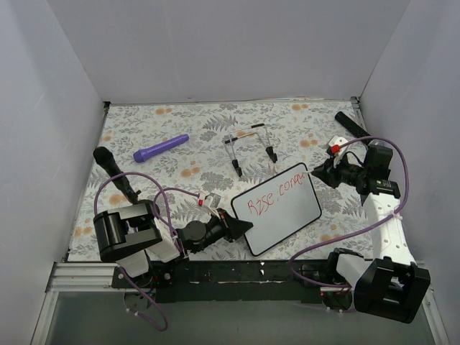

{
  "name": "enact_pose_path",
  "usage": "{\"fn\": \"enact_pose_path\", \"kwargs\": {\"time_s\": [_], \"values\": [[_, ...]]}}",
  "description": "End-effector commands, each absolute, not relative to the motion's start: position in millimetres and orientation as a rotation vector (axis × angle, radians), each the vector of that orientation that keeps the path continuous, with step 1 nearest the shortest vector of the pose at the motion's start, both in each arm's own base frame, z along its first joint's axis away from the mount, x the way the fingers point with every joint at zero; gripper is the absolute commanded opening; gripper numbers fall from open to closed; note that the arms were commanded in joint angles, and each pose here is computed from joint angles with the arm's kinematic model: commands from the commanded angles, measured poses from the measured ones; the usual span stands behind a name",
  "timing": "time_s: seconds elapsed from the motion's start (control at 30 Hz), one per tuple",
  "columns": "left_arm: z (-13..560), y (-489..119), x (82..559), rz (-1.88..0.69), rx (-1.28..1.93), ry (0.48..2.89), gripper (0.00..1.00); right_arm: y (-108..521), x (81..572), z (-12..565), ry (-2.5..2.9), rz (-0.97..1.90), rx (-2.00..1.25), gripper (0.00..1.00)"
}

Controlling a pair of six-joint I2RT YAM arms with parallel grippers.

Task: Write a sentence on the whiteboard
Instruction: Write on the whiteboard with the whiteboard.

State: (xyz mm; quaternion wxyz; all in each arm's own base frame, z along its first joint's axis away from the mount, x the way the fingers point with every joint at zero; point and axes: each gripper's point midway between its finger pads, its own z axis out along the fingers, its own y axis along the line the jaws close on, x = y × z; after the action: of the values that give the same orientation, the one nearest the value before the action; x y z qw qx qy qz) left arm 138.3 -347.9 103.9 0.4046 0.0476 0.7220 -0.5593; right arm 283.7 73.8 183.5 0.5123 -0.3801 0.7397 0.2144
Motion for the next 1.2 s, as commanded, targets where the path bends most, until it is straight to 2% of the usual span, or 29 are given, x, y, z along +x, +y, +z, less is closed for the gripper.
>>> {"fn": "enact_pose_path", "kwargs": {"time_s": [0.0, 0.27, 0.5, 0.87, 1.17], "values": [[145.1, -347.0, 133.0, -1.521, 0.154, 1.628, 0.0, 74.5, 288.7, 192.3, 1.749, 0.516, -0.907, 0.01], [145.8, -346.1, 135.4, -1.517, 0.136, 1.627, 0.0, 80.0, 282.8, 196.4, 1.723, 0.549, -0.929, 0.01], [152.4, -346.9, 152.7, -1.491, 0.025, 1.633, 0.0, 113.4, 237.2, 219.5, 1.581, 0.787, -1.051, 0.01], [163.1, -369.1, 181.6, -1.495, -0.122, 1.62, 0.0, 169.7, 166.0, 197.7, 1.465, 1.066, -1.282, 0.01], [174.1, -378.1, 202.2, -1.52, -0.194, 1.583, 0.0, 177.6, 168.9, 184.3, 1.486, 1.005, -1.328, 0.01]]}}
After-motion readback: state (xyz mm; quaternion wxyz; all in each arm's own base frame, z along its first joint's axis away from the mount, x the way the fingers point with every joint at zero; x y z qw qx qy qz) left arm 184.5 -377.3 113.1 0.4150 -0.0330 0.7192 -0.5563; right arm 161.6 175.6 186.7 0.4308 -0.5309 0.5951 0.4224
